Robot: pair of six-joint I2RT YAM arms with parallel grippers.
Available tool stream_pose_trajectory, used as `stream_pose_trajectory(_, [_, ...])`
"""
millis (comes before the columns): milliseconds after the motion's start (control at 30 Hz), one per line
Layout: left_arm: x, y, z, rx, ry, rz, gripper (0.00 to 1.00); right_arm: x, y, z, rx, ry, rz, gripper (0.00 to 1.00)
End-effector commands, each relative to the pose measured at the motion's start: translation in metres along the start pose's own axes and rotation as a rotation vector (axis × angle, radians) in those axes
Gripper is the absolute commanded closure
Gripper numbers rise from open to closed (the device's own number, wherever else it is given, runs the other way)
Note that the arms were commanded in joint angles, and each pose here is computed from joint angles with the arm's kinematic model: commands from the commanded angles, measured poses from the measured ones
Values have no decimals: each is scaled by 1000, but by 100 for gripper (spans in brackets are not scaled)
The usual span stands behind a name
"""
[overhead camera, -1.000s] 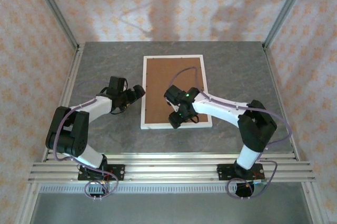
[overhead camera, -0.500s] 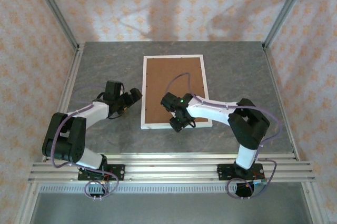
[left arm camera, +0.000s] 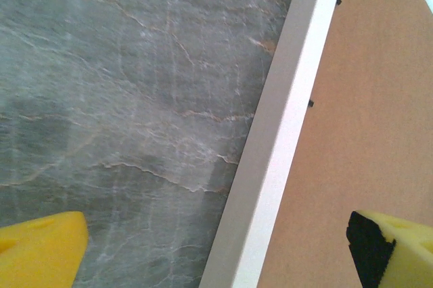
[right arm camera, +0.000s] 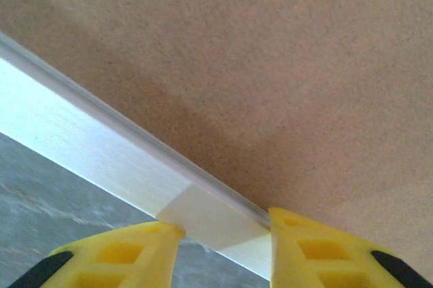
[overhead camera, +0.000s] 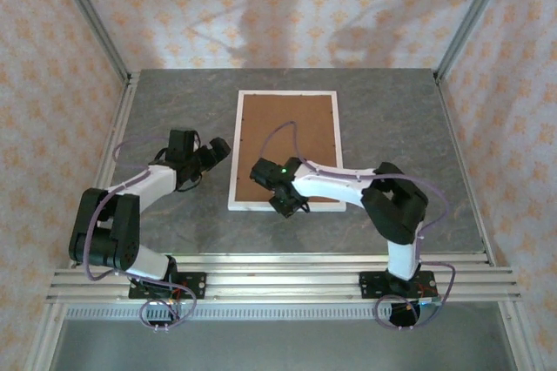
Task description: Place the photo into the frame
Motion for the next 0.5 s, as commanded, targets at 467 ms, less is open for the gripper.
stream_pose_trajectory(467, [41, 11, -4, 7, -74, -66, 0, 45, -5, -91, -336, -177, -194, 40])
Point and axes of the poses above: each hand's point on the last joint's axis, 136 mm out from that joint toward the fingers, its own x axis back along the fingers, its own y axis along the line the jaws close on, z = x × y, the point moved 3 cm from there along x, back along the fingers, and after that the axes turned 14 degrees about -x, right-handed, at the moved point
